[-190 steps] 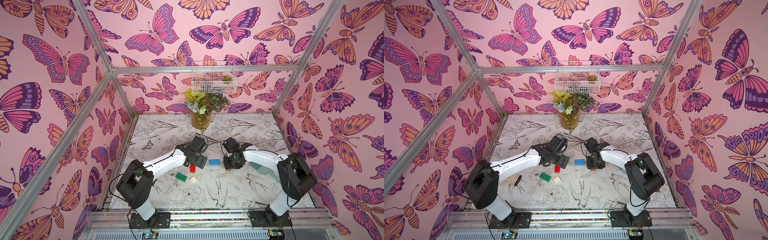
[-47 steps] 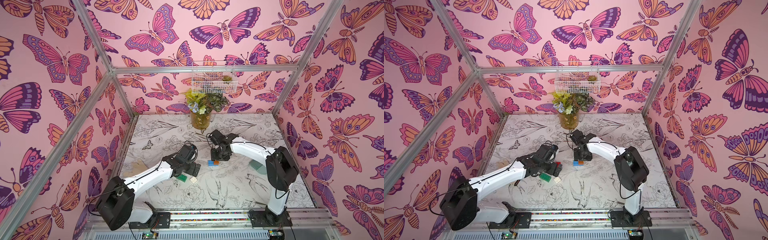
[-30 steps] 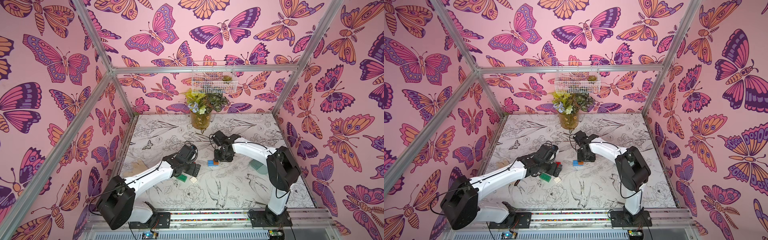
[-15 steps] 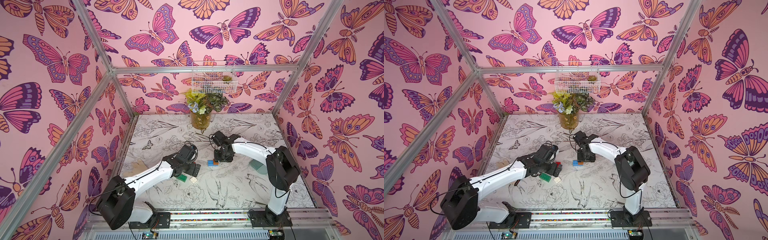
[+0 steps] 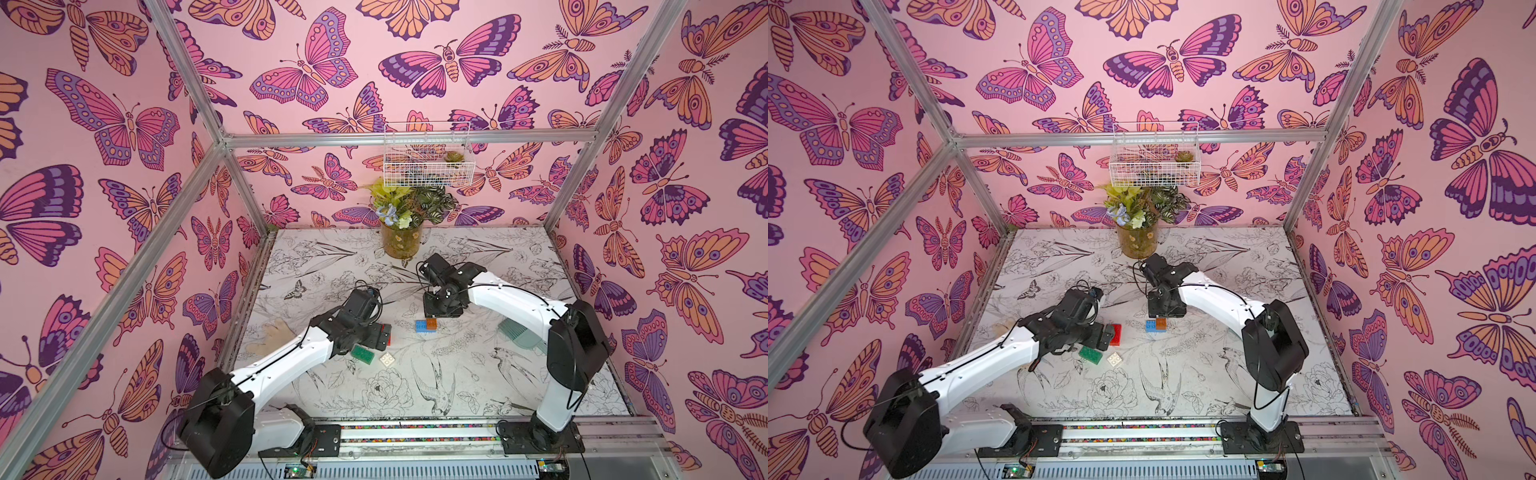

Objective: Assemble the number 5 with lego
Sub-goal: Assemble the lego brick with the lego brick, then pick up the lego brick from the center of the board.

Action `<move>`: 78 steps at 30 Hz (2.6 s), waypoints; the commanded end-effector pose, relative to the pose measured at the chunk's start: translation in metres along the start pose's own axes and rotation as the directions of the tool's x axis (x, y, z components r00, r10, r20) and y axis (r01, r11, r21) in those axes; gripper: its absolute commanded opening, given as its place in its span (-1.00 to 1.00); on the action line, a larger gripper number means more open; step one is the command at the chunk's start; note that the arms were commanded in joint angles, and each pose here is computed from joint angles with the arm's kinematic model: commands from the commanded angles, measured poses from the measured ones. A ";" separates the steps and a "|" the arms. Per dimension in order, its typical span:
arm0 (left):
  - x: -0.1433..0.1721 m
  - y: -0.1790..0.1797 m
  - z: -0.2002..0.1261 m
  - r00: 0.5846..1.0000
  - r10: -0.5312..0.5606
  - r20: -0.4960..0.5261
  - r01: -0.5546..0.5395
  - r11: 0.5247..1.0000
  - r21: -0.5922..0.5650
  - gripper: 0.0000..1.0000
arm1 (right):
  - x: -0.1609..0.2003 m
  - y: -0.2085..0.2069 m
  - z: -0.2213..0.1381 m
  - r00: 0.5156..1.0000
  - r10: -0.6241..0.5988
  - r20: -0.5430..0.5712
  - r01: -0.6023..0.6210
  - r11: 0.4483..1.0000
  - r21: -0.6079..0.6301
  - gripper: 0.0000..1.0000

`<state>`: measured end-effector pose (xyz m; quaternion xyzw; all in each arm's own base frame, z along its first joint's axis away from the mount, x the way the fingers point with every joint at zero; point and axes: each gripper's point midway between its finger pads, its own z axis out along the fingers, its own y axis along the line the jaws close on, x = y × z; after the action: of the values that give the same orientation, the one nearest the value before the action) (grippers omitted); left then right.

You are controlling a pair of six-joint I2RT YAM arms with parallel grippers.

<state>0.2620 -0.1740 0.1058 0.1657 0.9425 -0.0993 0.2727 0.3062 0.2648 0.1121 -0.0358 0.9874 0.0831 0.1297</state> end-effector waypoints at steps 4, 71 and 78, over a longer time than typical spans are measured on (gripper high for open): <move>0.021 0.030 -0.015 0.988 -0.157 0.005 0.156 0.979 -0.131 1.00 | 0.004 0.050 0.001 0.997 -0.077 -0.011 0.076 0.996 -0.051 0.12; 0.049 0.055 -0.036 0.970 -0.228 0.086 0.242 0.949 -0.203 1.00 | 0.060 0.102 0.094 0.865 -0.425 -0.268 0.430 0.902 -0.044 -0.24; 0.049 0.055 -0.036 0.970 -0.227 0.086 0.240 0.949 -0.202 1.00 | 0.056 0.098 0.085 0.837 -0.479 -0.264 0.489 0.872 -0.029 -0.59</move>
<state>0.2296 -0.1074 0.1085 0.0251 0.9487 -0.0474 0.3116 0.2645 0.3794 0.0258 -0.2699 0.9619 0.0406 0.0169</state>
